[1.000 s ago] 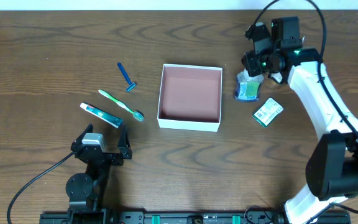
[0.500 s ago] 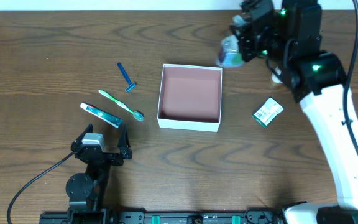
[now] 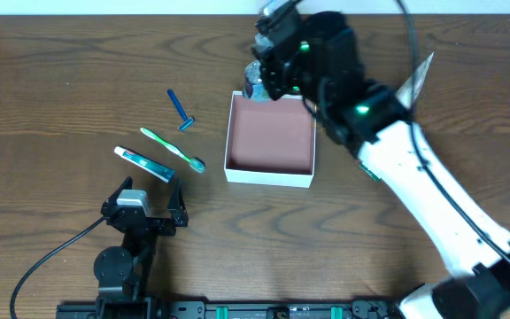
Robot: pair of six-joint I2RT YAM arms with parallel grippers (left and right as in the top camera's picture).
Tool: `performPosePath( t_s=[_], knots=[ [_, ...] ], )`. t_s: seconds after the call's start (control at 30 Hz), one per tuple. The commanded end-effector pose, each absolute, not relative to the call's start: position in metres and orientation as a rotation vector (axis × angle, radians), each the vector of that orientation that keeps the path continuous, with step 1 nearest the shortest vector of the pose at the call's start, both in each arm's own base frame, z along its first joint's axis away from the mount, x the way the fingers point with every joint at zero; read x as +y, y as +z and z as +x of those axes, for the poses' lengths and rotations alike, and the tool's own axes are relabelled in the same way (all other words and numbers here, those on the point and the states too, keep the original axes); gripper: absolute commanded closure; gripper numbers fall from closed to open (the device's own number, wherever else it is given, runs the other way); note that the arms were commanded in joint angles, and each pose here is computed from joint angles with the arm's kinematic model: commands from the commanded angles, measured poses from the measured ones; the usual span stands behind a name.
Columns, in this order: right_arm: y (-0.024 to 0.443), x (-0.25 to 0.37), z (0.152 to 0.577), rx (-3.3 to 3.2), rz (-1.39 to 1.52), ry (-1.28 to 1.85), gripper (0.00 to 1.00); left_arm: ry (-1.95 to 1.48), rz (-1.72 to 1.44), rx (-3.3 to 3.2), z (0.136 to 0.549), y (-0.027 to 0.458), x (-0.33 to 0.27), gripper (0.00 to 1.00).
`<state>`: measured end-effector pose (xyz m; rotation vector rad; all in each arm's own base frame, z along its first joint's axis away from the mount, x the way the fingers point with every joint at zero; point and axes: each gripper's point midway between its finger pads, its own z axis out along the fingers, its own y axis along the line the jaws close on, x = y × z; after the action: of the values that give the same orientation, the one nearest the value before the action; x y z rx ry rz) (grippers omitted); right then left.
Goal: Pack container
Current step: 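Lift the soap bottle with the right gripper and lower it into the box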
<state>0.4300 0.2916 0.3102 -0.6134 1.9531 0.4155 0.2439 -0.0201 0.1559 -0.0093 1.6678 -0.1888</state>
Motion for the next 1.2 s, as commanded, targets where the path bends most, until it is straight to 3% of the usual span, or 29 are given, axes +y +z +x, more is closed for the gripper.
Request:
performPosePath(
  t_s=[0.0, 0.73, 1.17],
  knots=[
    [0.302, 0.294, 0.446, 1.993, -0.445, 0.381, 0.99, -0.205, -0.002, 1.714, 0.243, 0.140, -0.023, 0.02],
    [0.203, 0.322, 0.480, 2.136, -0.319, 0.380, 0.99, -0.205, -0.002, 1.714, 0.243, 0.140, -0.023, 0.02],
    [0.197, 0.330, 0.481, 2.115, -0.421, 0.372, 0.99, -0.205, -0.002, 1.714, 0.243, 0.140, -0.023, 0.02]
  ],
)
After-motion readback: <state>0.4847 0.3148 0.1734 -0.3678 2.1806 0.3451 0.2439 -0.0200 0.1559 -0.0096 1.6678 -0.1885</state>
